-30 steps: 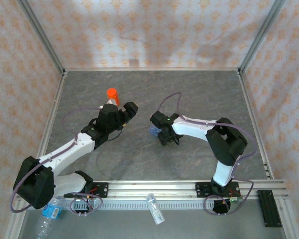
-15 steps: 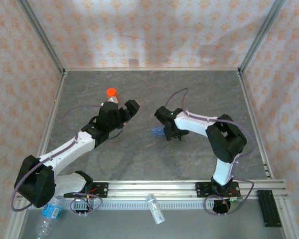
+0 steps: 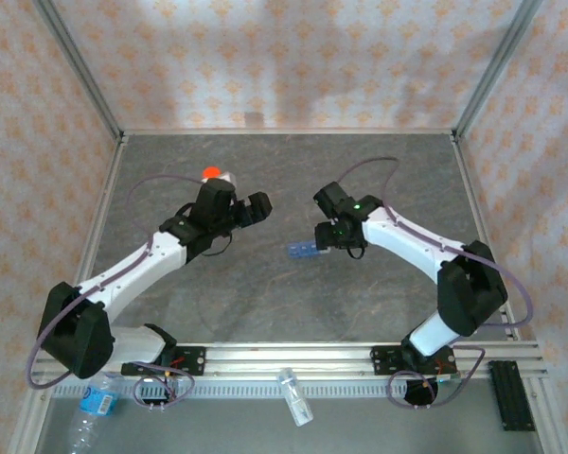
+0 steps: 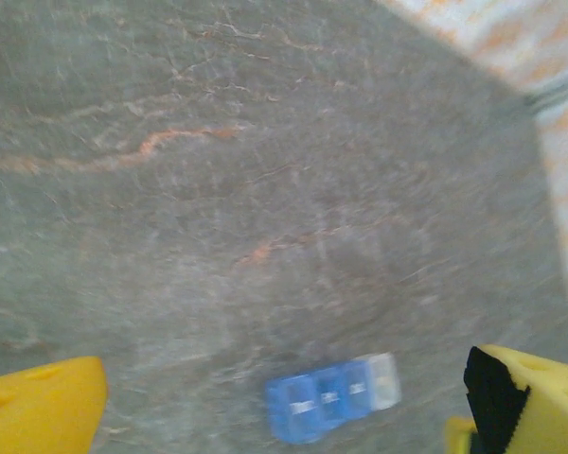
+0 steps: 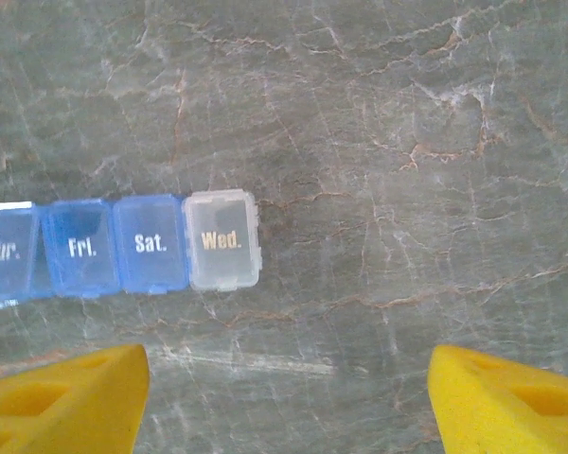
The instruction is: Sort the pills into containers
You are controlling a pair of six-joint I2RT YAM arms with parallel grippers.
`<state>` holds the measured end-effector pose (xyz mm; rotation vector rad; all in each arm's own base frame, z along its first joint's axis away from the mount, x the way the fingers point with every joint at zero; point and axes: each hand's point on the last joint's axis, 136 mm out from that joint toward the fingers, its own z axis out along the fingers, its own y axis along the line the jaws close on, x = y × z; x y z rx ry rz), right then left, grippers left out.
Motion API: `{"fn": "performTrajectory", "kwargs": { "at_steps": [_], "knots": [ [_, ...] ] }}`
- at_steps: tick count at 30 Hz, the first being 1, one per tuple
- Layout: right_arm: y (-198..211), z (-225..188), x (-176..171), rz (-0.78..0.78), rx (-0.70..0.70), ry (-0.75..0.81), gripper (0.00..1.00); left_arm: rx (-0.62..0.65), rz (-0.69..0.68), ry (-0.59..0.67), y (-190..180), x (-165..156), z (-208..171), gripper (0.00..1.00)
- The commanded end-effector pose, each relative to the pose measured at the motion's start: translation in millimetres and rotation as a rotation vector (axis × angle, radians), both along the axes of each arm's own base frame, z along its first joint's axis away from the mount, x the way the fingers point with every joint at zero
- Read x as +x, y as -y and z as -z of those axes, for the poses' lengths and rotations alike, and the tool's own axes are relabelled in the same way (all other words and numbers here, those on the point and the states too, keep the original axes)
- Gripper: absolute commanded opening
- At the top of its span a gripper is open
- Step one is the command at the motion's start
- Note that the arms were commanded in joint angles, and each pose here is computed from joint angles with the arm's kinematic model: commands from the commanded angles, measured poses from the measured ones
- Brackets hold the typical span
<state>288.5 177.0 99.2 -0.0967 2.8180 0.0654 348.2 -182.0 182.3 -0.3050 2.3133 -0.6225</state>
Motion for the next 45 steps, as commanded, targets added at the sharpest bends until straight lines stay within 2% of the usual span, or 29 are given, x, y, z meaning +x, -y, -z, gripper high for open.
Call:
{"fn": "performTrajectory", "kwargs": {
  "at_steps": [1, 7, 13, 19, 25, 45],
  "knots": [
    [-9.7, 8.0, 6.6, 0.076, 0.080, -0.032, 0.78, 0.322, 0.190, -0.031, -2.5, -16.5, 16.8, 0.98],
    [-7.5, 21.9, 18.9, 0.146, 0.156, -0.045, 0.78, 0.592, 0.394, -0.032, 25.7, -29.5, 38.1, 0.96],
    [3.6, 33.1, 21.6, 0.201, 0.214, -0.079, 0.78, 0.725, 0.474, 0.006, 44.3, -30.8, 65.1, 0.93],
    [7.5, 45.7, 20.4, 0.202, 0.211, -0.116, 0.77, 0.689, 0.533, 0.055, 67.4, -31.4, 76.3, 0.93],
    [0.4, 51.3, 19.7, 0.185, 0.236, -0.143, 0.77, 0.675, 0.588, 0.049, 77.6, -36.0, 87.7, 0.92],
    [3.1, 71.9, 14.3, 0.193, 0.205, -0.190, 0.76, 0.683, 0.682, -0.002, 84.6, -45.0, 121.5, 0.88]
  ]
}}
